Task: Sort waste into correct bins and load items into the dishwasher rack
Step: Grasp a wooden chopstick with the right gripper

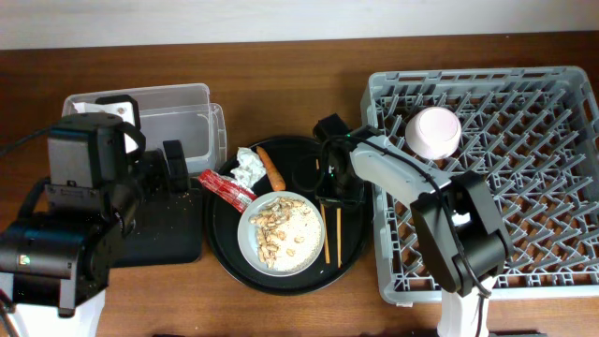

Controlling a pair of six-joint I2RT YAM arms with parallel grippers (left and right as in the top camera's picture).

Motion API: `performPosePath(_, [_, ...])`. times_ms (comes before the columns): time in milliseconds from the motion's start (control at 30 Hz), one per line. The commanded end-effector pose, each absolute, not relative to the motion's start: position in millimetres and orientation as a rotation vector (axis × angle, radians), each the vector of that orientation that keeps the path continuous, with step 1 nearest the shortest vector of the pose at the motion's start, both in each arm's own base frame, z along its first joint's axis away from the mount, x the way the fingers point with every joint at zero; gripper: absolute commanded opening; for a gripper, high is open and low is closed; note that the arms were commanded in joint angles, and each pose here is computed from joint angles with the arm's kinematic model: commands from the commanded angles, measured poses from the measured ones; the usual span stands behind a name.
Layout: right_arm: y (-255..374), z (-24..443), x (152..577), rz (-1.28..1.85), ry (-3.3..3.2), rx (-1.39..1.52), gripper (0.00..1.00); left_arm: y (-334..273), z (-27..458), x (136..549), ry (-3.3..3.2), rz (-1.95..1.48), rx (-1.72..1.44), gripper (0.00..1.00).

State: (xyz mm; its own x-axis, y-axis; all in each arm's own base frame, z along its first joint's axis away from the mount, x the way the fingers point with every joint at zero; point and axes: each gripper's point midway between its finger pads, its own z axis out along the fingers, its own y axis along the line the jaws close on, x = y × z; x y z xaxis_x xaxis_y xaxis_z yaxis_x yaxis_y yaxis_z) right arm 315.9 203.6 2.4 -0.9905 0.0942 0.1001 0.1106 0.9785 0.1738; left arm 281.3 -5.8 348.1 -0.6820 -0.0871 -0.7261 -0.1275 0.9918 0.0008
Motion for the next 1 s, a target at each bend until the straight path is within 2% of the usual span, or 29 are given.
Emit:
performPosePath(0, [199.2,-16.4,308.8,-0.207,-2.992,-0.211,0.15,-2.3,352.0,281.5,2.310,0.074,-0.176,1.00])
performPosePath(33, [202.9,-14.2,308.8,-0.239,-2.986,-0.198,0.16,-2.3,352.0,281.5,2.310,0.074,-0.176,1.00])
performPosePath(100, [218.4,9.8,308.4,-0.390,-2.970,0.016,0.16,-2.4,352.0,281.5,2.311,0.074,-0.176,1.00])
performPosePath(167, [219.8,26.1,312.2,-0.404,-2.991,0.024,0.17,-2.3,352.1,281.6,2.310,0.074,-0.176,1.00])
performPosePath(267, [216.8,40.5,322.4,-0.391,-3.050,0.024,0.33,-2.3,352.1,281.6,2.310,0.074,-0.176,1.00])
performPosePath(433, [179.5,14.4,332.6,-0.050,-3.116,-0.139,0.37,-2.4,352.1,281.6,2.310,0.074,-0.176,1.00])
performPosePath(567, [175.1,-16.7,323.3,0.015,-3.038,-0.139,0.37,-2.3,352.0,281.5,2.310,0.074,-0.176,1.00])
performPosePath(733, [192.5,-23.0,316.8,-0.123,-2.982,-0.119,0.04,-2.4,352.0,281.5,2.311,0.074,-0.176,1.00])
performPosePath(833, [201.1,-12.0,311.6,-0.205,-2.958,-0.093,0.04,-2.4,352.0,281.5,2.311,0.074,-0.176,1.00])
performPosePath(967, [206.7,38.8,326.2,-0.301,-3.070,0.011,0.04,-2.4,352.1,281.6,2.310,0.074,-0.176,1.00])
